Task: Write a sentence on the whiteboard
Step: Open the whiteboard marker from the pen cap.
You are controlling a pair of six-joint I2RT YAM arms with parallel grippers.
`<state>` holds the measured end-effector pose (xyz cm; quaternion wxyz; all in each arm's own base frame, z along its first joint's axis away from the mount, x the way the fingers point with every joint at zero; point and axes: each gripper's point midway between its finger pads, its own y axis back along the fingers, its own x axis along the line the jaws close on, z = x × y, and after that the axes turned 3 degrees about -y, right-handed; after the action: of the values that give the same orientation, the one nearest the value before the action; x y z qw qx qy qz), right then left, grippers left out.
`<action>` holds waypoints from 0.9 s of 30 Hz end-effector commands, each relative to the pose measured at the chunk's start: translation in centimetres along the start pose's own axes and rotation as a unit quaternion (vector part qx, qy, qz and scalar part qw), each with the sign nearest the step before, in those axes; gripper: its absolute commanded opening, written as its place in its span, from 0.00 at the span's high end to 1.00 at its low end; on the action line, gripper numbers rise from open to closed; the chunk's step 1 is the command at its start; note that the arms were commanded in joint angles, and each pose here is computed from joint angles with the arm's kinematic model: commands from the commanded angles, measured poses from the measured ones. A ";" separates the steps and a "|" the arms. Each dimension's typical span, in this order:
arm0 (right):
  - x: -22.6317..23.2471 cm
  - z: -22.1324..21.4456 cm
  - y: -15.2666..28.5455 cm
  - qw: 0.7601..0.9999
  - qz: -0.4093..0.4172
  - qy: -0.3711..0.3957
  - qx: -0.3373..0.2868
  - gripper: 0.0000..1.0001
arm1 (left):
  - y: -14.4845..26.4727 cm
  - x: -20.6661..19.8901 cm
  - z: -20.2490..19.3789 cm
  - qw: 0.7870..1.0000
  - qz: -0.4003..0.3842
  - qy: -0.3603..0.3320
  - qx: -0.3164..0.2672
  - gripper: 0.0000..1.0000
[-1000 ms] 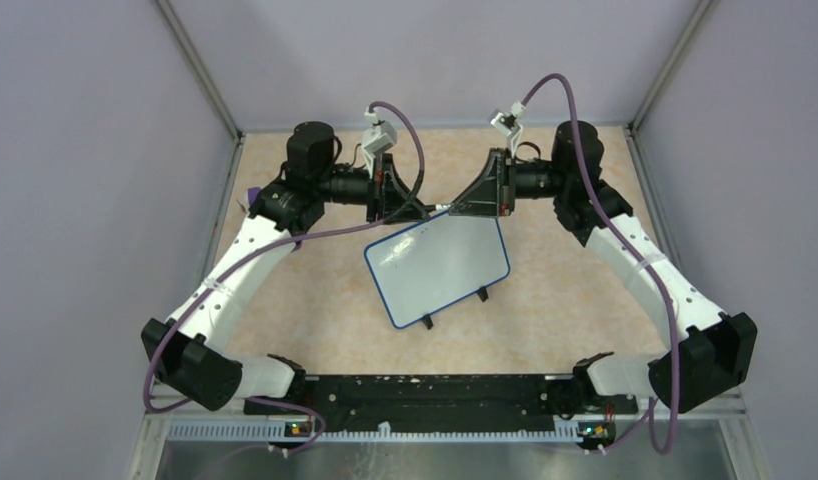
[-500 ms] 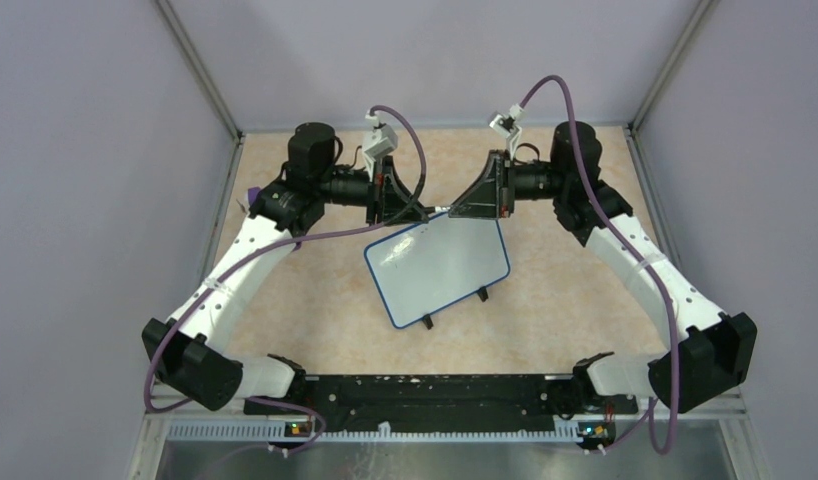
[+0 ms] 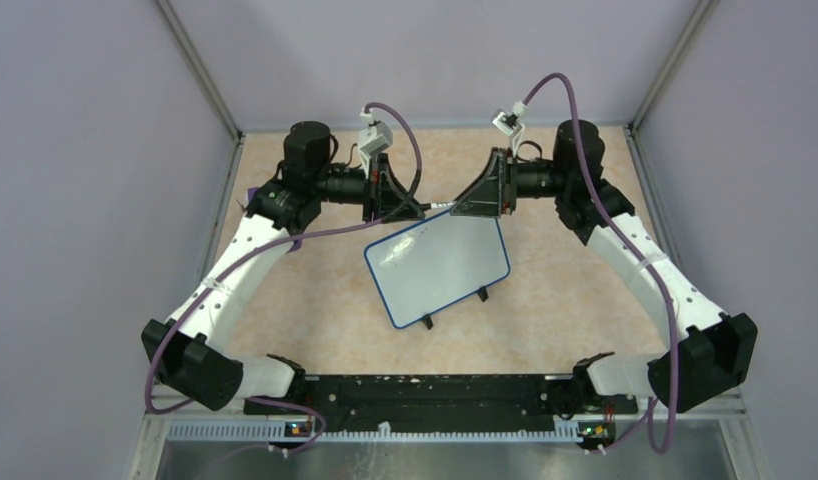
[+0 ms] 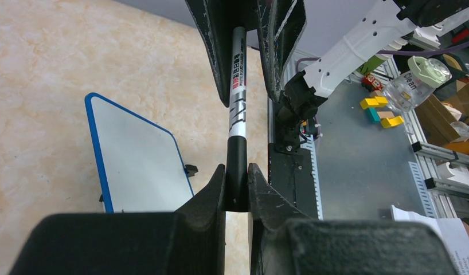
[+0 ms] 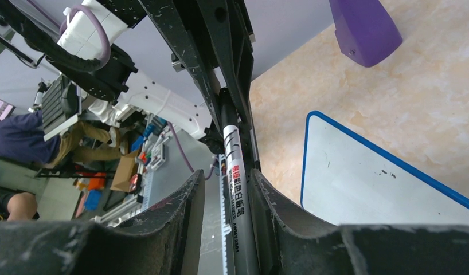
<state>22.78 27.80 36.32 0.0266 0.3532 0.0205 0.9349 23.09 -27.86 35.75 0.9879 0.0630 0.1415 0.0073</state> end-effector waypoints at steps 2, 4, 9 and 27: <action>2.0 1.8 -0.4 0.999 0.023 0.038 -0.011 0.66 | 0.0 -0.8 1.2 1.000 -0.007 -0.019 -0.013 1.00; 2.1 1.7 -0.5 0.999 0.025 0.037 -0.009 0.66 | -0.1 -0.7 1.4 1.000 -0.006 -0.019 -0.014 1.00; 2.1 1.8 -0.7 0.999 0.027 0.038 -0.009 0.66 | -0.4 -0.8 1.3 1.000 -0.010 -0.017 -0.013 1.00; 2.5 1.6 -1.0 0.999 0.034 0.032 -0.005 0.70 | -1.3 -0.8 0.9 1.000 -0.019 -0.013 -0.005 1.00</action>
<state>22.52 28.46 36.58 0.0155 0.3573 0.0180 0.9337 22.44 -28.59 35.70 0.9863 0.0647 0.1517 -0.0043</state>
